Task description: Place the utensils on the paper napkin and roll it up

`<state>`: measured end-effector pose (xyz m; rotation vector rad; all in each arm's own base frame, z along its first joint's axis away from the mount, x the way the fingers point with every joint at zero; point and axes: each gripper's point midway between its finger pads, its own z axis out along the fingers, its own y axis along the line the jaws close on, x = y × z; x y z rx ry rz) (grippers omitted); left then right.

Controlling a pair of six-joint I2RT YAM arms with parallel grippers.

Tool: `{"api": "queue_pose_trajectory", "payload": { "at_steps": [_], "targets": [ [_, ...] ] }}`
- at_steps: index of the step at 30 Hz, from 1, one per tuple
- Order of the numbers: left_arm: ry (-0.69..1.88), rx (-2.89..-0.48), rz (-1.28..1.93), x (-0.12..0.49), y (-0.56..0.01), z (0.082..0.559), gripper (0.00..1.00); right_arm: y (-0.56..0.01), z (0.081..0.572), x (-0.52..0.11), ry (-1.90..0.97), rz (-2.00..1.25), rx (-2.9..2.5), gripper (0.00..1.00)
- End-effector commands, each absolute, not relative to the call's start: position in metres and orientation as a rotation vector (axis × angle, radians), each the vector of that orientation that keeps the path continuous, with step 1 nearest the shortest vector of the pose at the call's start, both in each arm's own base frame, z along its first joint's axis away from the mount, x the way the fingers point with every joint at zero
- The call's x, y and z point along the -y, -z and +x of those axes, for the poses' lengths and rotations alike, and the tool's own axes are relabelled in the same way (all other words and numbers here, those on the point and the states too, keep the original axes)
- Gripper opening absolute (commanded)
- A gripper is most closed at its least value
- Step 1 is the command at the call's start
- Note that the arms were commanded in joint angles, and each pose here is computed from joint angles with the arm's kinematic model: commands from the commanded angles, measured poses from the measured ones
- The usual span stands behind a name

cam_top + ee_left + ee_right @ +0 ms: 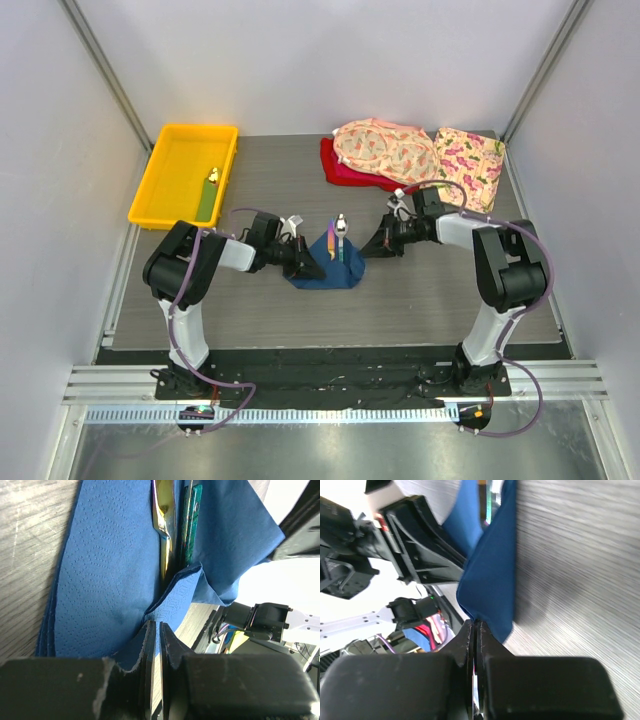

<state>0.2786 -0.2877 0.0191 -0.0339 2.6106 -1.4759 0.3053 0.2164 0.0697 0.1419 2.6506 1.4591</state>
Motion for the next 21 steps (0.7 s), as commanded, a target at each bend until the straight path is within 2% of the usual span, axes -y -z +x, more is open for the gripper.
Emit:
{"api": "queue_pose_trajectory", "payload": {
  "at_steps": [1,12,21],
  "targets": [
    [1.383,-2.631,-0.05,0.28,-0.004,0.284,0.13,-0.104,0.314,-0.237,-1.566,0.083,-2.519,0.01],
    [1.387,-2.63,-0.047,0.281,-0.006,0.285,0.13,-0.1,0.309,-0.285,-1.664,0.08,-2.52,0.01],
    [1.397,-2.614,-0.03,0.283,-0.011,0.287,0.13,-0.069,0.309,-0.299,-1.612,0.127,-2.584,0.01]
  ]
}}
